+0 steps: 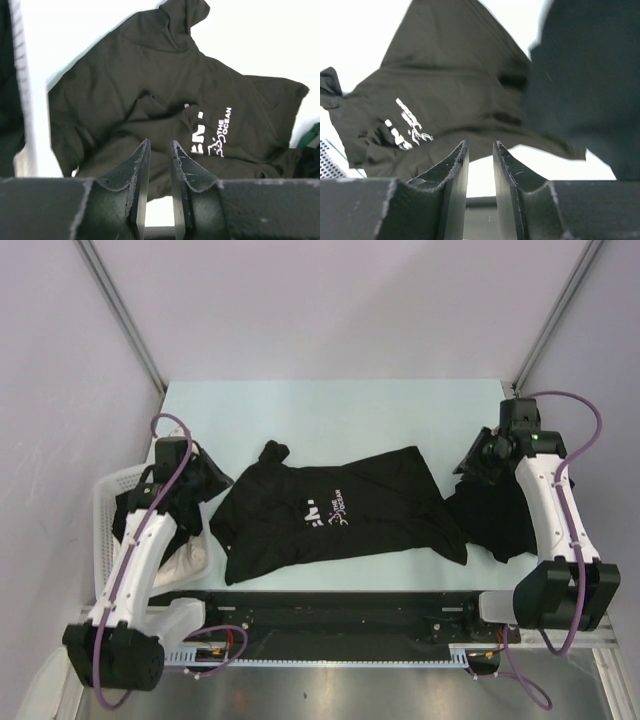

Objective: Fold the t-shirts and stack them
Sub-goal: Flatten the tshirt out

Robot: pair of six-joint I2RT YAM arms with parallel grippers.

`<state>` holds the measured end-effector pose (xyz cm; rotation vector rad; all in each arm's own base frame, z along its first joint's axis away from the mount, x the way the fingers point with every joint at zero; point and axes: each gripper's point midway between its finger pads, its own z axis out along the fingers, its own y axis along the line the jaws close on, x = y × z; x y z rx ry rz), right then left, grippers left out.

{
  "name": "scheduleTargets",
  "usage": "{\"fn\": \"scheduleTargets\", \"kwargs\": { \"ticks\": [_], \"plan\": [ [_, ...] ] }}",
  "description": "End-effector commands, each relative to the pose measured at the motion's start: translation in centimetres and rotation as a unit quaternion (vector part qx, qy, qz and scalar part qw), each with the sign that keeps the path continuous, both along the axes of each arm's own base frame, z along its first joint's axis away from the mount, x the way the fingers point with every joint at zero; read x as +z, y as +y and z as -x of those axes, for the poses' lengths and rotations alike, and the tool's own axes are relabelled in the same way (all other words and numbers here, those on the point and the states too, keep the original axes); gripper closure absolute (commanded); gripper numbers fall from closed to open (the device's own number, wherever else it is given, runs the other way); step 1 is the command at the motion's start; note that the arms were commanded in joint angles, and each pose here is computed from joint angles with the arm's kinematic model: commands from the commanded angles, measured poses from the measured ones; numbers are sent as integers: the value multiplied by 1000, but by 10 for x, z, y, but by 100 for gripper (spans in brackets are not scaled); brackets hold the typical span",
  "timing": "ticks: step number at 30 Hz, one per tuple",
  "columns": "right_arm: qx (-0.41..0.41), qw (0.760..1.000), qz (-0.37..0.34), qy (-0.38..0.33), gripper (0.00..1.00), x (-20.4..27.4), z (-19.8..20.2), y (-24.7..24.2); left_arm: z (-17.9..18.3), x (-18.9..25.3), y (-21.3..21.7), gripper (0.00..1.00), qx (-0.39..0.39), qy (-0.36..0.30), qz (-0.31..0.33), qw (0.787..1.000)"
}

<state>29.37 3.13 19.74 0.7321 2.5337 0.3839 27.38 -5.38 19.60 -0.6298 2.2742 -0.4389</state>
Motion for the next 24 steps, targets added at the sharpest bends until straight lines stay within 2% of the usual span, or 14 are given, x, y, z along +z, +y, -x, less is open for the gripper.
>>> {"fn": "scheduleTargets", "kwargs": {
  "ticks": [1, 4, 10, 19, 24],
  "plan": [
    [40, 994, 25, -98, 69, 7, -64, 9, -38, -2, -9, 74, -23, -41, 6, 999],
    [53, 992, 34, -107, 70, -12, -94, 11, -44, -7, -13, 74, -34, -38, 9, 999],
    [60, 989, 28, -134, 70, -47, -149, 15, -42, 11, -22, 71, -61, -75, 8, 995],
    [122, 984, 11, -130, 70, -91, -178, 55, -27, 15, -18, 71, -69, -66, -12, 995],
    [138, 980, 16, -144, 70, -96, -189, 62, -25, 14, -18, 71, -73, -59, -15, 995]
  ]
}}
